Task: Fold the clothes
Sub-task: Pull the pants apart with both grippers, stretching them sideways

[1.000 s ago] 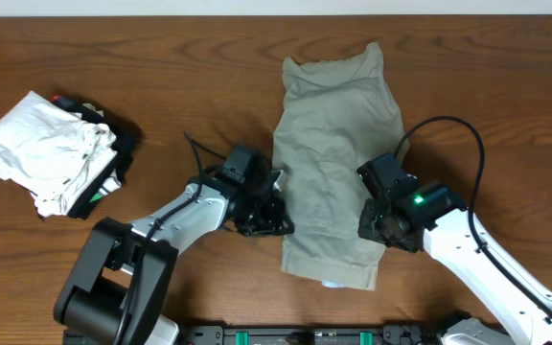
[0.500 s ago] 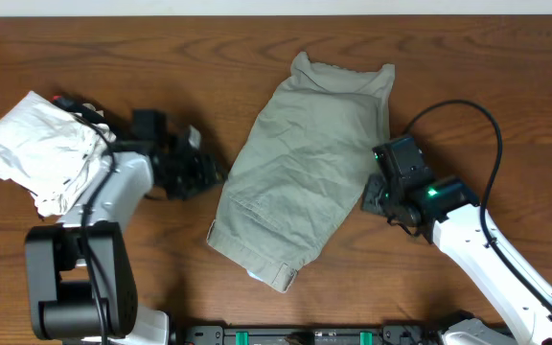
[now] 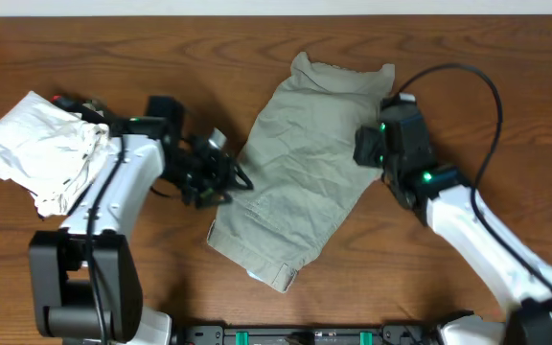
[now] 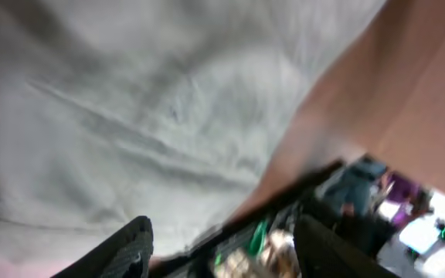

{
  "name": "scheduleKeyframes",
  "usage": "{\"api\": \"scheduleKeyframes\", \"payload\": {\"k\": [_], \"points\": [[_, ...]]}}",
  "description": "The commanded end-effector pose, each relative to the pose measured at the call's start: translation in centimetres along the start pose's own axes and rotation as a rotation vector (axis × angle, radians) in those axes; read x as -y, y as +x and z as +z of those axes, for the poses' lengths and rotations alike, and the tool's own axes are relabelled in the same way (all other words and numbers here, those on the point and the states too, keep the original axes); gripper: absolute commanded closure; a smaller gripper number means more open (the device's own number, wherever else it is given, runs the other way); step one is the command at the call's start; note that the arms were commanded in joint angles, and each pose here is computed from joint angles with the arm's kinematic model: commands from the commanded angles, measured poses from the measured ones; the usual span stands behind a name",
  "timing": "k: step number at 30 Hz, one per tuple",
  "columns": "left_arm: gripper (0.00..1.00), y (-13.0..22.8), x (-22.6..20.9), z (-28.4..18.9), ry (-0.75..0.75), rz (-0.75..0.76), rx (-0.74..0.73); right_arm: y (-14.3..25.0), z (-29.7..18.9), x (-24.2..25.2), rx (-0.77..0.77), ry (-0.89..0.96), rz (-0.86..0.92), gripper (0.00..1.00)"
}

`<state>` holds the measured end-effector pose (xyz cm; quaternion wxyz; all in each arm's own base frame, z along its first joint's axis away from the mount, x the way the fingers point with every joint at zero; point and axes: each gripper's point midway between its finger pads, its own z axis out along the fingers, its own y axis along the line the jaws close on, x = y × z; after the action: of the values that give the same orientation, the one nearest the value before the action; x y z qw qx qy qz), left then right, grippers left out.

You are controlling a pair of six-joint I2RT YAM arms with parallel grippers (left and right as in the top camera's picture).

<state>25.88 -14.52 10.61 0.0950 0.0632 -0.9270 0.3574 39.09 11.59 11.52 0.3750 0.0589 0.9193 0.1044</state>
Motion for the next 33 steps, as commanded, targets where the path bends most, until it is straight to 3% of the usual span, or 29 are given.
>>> {"api": "scheduleKeyframes", "payload": {"k": [1, 5, 8, 17, 25, 29, 33], "points": [[0.39, 2.0, -0.2, 1.5, -0.063, 0.061, -0.065, 0.5, 2.9, 1.4, -0.046, -0.028, -0.091, 0.48], [0.39, 4.0, -0.1, 4.1, -0.116, 0.118, -0.133, 0.6, 6.1, 1.1, -0.087, -0.135, -0.09, 0.47], [0.39, 4.4, -1.0, 5.9, -0.191, 0.082, -0.123, 1.4, 8.5, 0.2, -0.133, -0.203, -0.131, 0.42], [0.28, 4.7, -1.7, 10.1, -0.198, 0.045, -0.073, 8.0, 12.2, 3.9, -0.388, -0.062, -0.108, 0.37], [0.18, 4.4, -3.0, 10.9, -0.213, 0.048, -0.047, 14.1, 6.5, 13.5, -0.703, 0.398, -0.061, 0.42], [0.18, 2.6, -2.2, 10.8, -0.174, 0.087, 0.015, 16.6, 3.1, 15.0, -0.843, 0.508, 0.097, 0.43], [0.18, 0.1, -1.5, 10.2, -0.129, 0.142, 0.101, 18.2, 0.4, 15.4, -0.954, 0.57, 0.146, 0.42]]}}
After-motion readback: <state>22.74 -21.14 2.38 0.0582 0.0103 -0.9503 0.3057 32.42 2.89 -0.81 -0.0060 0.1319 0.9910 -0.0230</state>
